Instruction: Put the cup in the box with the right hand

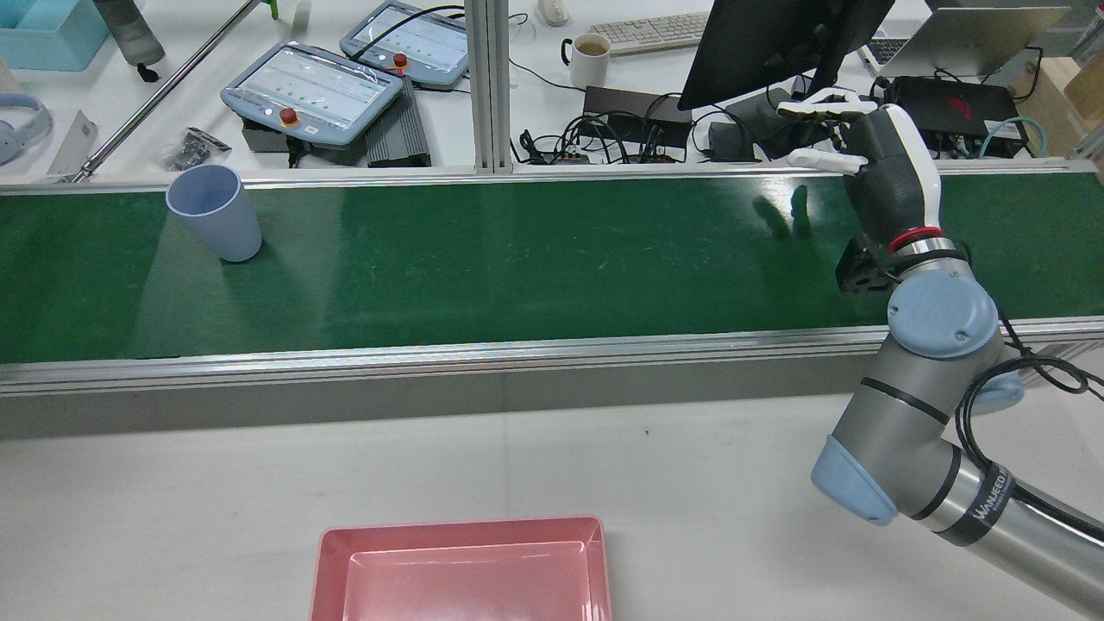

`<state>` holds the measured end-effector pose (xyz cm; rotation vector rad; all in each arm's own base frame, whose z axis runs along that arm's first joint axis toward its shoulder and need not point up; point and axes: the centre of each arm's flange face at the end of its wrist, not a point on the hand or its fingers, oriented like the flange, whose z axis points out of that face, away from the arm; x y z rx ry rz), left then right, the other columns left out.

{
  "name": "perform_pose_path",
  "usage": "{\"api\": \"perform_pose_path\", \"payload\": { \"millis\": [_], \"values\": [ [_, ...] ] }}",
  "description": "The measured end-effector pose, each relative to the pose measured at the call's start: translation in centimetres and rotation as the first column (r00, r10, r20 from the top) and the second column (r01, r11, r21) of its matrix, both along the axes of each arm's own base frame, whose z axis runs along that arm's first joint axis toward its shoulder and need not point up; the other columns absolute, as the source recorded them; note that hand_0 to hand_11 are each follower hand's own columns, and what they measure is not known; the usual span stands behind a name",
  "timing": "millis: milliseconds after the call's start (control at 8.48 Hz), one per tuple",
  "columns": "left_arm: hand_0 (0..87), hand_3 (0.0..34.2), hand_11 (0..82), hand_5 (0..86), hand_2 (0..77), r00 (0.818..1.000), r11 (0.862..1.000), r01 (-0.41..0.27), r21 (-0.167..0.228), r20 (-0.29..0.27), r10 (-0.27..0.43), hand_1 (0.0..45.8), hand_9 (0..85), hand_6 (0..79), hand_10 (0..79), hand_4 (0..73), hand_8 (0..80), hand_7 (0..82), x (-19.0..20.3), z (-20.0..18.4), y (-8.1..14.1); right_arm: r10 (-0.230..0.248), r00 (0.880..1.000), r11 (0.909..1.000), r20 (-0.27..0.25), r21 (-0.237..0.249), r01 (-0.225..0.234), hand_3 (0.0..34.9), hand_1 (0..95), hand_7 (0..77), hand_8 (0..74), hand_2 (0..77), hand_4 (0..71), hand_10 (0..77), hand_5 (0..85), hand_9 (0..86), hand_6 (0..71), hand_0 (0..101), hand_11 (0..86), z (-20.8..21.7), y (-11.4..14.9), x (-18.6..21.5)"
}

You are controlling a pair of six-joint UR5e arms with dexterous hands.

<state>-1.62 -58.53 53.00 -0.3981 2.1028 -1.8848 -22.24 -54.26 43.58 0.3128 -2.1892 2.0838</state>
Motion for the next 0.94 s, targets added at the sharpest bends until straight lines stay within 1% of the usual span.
{"api": "perform_pose_path", "payload": {
  "millis": [118,236,354,472,590,708,826,944],
  "values": [
    [0.0,0.0,0.0,0.0,0.5,1.0,1.0,0.0,0.0,0.0,0.0,0.5,0.0,0.0,0.0,0.0,0.0,0.0,0.0,0.0,0.0,0.0,1.0,1.0,-0.001,0.0,0.0,14.8,1.1,58.4,6.5,1.1,51.3,0.5,1.1,19.6,6.5,48,0.5,0.01,0.0,0.0],
    [0.0,0.0,0.0,0.0,0.5,1.0,1.0,0.0,0.0,0.0,0.0,0.5,0.0,0.0,0.0,0.0,0.0,0.0,0.0,0.01,0.0,0.0,1.0,1.0,-0.002,-0.001,0.0,20.3,1.1,58.4,6.0,1.1,44.7,0.5,1.1,20.2,6.5,48,0.5,0.03,-0.01,0.0],
    [0.0,0.0,0.0,0.0,0.5,1.0,1.0,0.0,-0.001,0.0,0.0,0.5,0.0,0.0,0.0,0.0,0.0,0.0,0.0,0.01,0.01,0.0,1.0,1.0,-0.002,-0.001,0.0,25.0,1.1,59.5,6.0,1.1,32.2,0.5,1.1,20.2,6.5,48,0.5,0.03,-0.01,0.0],
    [0.0,0.0,0.0,0.0,0.5,1.0,1.0,0.0,-0.001,0.0,0.0,0.5,0.0,0.0,0.0,0.0,0.0,0.0,0.0,0.01,0.01,0.0,1.0,1.0,-0.002,-0.001,0.0,28.6,1.1,60.5,6.0,1.1,35.5,0.5,0.5,20.7,6.5,48,0.5,0.02,0.0,0.01],
    [0.0,0.0,0.0,0.0,0.5,1.0,1.0,-0.001,-0.001,0.0,0.001,0.5,0.0,0.0,0.0,0.0,0.0,0.0,0.0,0.01,0.01,0.001,1.0,1.0,-0.001,0.0,-0.001,28.7,1.1,61.6,6.0,1.1,37.1,0.5,0.5,20.7,7.1,48,0.5,-0.02,-0.02,0.04],
    [0.0,0.0,0.0,0.0,0.5,1.0,1.0,-0.001,0.0,0.0,0.001,0.5,0.0,0.0,0.0,0.0,0.0,0.0,0.01,0.0,0.0,0.001,1.0,1.0,0.0,0.001,-0.001,27.1,1.1,61.6,6.0,1.1,37.1,0.5,0.5,20.7,8.7,48,0.5,-0.1,-0.05,0.04],
    [0.0,0.0,0.0,0.0,0.5,1.0,1.0,0.0,0.0,0.0,0.0,0.5,0.0,0.0,0.0,0.0,0.0,0.0,0.0,0.0,0.0,0.002,1.0,1.0,0.002,0.002,-0.002,24.9,1.1,60.0,6.0,1.1,38.2,0.5,0.5,20.7,8.2,48,0.5,-0.17,-0.07,0.08],
    [0.0,0.0,0.0,0.0,0.5,1.0,1.0,0.0,0.0,0.0,0.0,0.5,0.0,0.0,0.0,0.0,0.0,0.0,0.0,0.0,0.0,0.002,1.0,1.0,0.002,0.003,-0.003,21.7,1.1,58.4,6.0,1.1,39.3,0.5,0.5,19.6,8.2,48,0.5,-0.19,-0.09,0.1]
  ]
}}
